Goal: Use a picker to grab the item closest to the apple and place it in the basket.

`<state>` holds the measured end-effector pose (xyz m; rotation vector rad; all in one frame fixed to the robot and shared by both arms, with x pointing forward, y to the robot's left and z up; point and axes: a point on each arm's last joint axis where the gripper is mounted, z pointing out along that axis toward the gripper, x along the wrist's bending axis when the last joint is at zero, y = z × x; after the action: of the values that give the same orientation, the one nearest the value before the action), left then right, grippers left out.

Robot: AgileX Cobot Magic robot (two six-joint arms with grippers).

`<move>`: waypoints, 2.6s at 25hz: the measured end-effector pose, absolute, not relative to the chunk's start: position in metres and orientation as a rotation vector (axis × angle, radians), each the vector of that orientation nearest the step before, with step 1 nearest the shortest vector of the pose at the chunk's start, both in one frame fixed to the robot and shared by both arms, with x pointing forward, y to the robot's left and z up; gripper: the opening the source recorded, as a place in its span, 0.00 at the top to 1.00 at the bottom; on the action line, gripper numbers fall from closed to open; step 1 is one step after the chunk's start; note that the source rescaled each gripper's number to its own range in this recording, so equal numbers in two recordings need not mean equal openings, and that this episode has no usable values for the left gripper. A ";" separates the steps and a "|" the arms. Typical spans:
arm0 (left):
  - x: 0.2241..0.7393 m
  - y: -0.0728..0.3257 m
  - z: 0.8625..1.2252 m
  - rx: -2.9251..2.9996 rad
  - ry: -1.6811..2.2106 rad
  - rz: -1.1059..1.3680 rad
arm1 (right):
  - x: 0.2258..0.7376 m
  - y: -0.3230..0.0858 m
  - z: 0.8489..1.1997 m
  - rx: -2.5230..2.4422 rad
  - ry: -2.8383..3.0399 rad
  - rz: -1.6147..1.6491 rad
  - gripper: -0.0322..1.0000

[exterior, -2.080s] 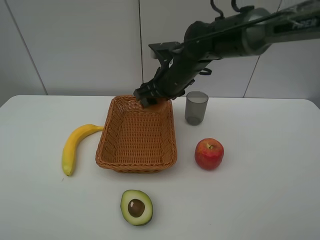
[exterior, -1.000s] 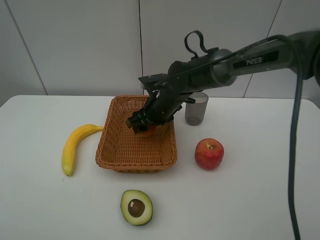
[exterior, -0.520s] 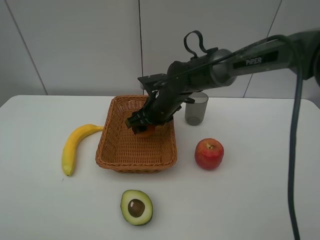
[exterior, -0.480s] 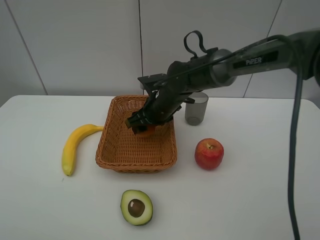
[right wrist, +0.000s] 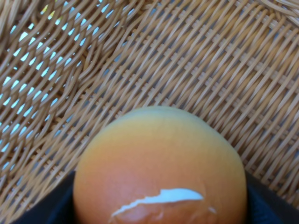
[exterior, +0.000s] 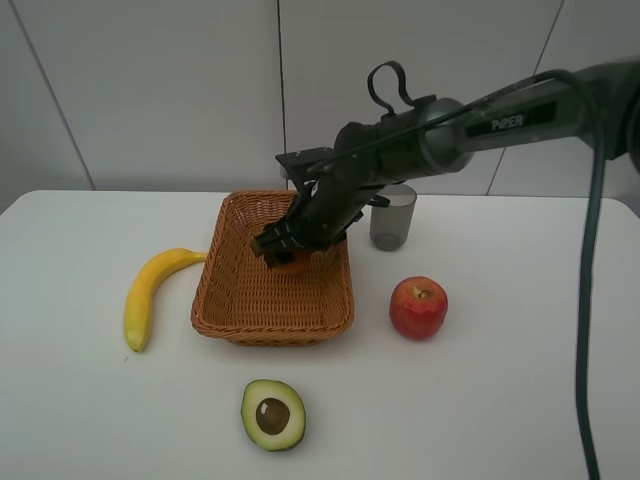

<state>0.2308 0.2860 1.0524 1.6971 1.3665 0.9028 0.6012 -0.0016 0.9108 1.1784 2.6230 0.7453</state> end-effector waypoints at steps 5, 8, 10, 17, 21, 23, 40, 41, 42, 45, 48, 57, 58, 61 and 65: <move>0.231 0.286 1.052 1.697 1.367 0.903 | 0.601 -0.001 0.911 1.178 2.620 0.749 0.51; 0.231 0.286 1.052 1.697 1.367 0.903 | 0.601 0.000 0.911 1.170 2.617 0.758 0.24; 0.231 0.286 1.052 1.697 1.367 0.903 | 0.600 0.002 0.912 1.164 2.613 0.767 0.16; 0.231 0.286 1.052 1.697 1.367 0.903 | 0.601 0.002 0.912 1.162 2.606 0.776 0.11; 0.231 0.286 1.052 1.697 1.367 0.903 | 0.601 0.002 0.912 1.162 2.605 0.777 0.11; 0.231 0.286 1.052 1.697 1.367 0.903 | 0.601 0.002 0.912 1.160 2.605 0.778 0.11; 0.231 0.286 1.052 1.697 1.367 0.903 | 0.597 0.007 0.937 1.144 2.566 0.866 0.00; 0.231 0.286 1.052 1.697 1.367 0.903 | 0.597 0.007 0.941 1.142 2.563 0.871 0.00; 0.231 0.286 1.052 1.697 1.367 0.903 | 0.596 0.006 0.945 1.140 2.562 0.876 0.00; 0.231 0.286 1.052 1.697 1.367 0.903 | 0.592 0.003 0.955 1.141 2.585 0.853 0.00; 0.231 0.286 1.052 1.697 1.367 0.903 | 0.587 -0.003 0.965 1.166 2.605 0.779 0.00; 0.231 0.286 1.052 1.697 1.367 0.903 | 0.562 -0.042 1.032 1.098 2.594 0.496 0.00; 0.231 0.286 1.052 1.697 1.367 0.903 | 0.558 -0.047 1.039 1.093 2.590 0.480 0.00; 0.231 0.286 1.052 1.697 1.367 0.903 | 0.541 -0.063 1.053 1.081 2.585 0.444 0.00; 0.231 0.286 1.052 1.697 1.367 0.903 | 0.514 -0.092 1.065 1.100 2.568 0.436 0.00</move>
<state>0.2308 0.2860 1.0524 1.6971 1.3665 0.9028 0.5140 -0.0917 1.0647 1.0997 2.5675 0.4359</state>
